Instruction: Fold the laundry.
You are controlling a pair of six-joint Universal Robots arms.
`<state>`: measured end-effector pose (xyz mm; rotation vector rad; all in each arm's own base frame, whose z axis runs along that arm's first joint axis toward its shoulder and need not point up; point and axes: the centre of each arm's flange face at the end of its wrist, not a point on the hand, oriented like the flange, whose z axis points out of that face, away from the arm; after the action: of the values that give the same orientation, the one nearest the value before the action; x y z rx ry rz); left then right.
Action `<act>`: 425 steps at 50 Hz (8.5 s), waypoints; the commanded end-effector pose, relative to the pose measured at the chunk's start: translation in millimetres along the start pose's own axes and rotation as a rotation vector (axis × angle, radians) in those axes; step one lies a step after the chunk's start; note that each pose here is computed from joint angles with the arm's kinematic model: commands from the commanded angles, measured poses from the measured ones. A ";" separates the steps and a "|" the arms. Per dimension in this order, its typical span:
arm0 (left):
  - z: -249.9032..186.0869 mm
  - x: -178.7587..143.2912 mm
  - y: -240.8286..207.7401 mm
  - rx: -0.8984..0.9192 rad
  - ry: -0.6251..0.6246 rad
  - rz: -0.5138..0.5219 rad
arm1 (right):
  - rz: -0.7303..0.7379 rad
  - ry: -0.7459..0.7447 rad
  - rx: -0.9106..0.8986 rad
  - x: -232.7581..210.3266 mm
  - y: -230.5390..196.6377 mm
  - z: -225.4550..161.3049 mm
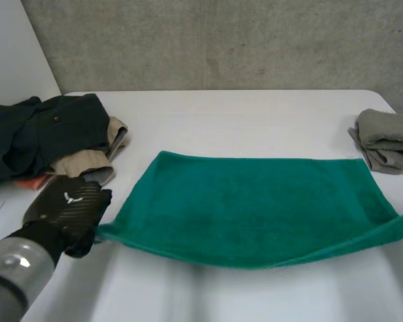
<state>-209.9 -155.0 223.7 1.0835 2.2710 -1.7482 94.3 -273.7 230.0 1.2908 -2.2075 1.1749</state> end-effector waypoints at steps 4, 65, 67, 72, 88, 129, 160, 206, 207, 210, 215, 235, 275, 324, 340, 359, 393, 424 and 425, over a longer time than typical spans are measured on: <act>87.0 4.1 -7.8 0.128 -0.040 0.004 | 0.060 0.054 0.075 -1.2 -5.2 67.0; 58.6 6.4 26.6 0.046 -0.008 -0.059 | 0.208 0.013 0.080 -23.6 -10.9 61.0; 39.2 9.0 33.1 -0.030 0.028 -0.057 | 0.146 -0.058 -0.020 -28.4 5.3 42.9; -6.8 17.3 47.5 -0.209 0.129 -0.060 | 0.043 -0.142 -0.125 -29.8 26.5 23.1; 81.8 2.2 19.8 0.014 0.013 -0.045 | 0.143 0.083 0.046 -10.2 6.5 94.1; 111.4 17.1 -14.7 0.145 -0.096 -0.058 | 0.252 0.178 0.236 -7.3 -13.3 88.0; 88.6 18.2 -5.4 0.133 -0.091 -0.061 | 0.167 0.441 -0.106 59.8 102.1 108.6; 76.3 51.4 -54.7 0.314 0.001 -0.098 | 0.283 -0.171 0.668 -151.0 -107.9 3.5; 77.3 56.2 -55.5 0.316 0.013 -0.095 | 0.300 -0.179 0.643 -148.9 -103.8 2.6; 79.7 86.5 -57.3 0.323 0.086 -0.071 | 0.320 -0.208 0.540 -149.5 -85.0 2.0; 85.1 113.8 -50.1 0.304 0.141 -0.047 | 0.286 -0.125 0.413 -135.1 -50.0 20.7; 64.7 64.2 -52.2 0.303 0.036 -0.085 | 0.028 0.099 0.520 -129.1 -104.4 16.8; 81.8 107.4 -57.3 0.246 0.160 -0.269 | 0.558 -0.399 0.494 -140.1 -125.0 -2.3; 58.9 74.9 -92.7 0.269 0.224 -0.318 | 0.236 -0.279 0.643 -202.9 -92.5 -23.4; 82.0 69.3 -83.9 0.252 0.278 -0.327 | 0.094 -0.272 0.700 -250.8 -67.7 -0.8; 79.4 70.7 -81.3 0.244 0.281 -0.330 | 0.048 -0.197 0.765 -245.1 -86.3 25.2; 68.7 54.7 -128.0 0.405 0.261 -0.338 | 0.444 0.401 1.120 50.4 -170.6 82.7; 61.6 76.0 -121.7 0.380 0.314 -0.319 | 0.541 0.368 0.877 127.7 86.5 251.7; 60.5 77.6 -121.5 0.380 0.319 -0.318 | 0.534 0.363 0.880 128.8 85.1 249.2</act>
<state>-355.4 -188.1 266.7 1.1652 2.4645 -2.3623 -7.4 -530.0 107.3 0.5198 -1.8347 2.5513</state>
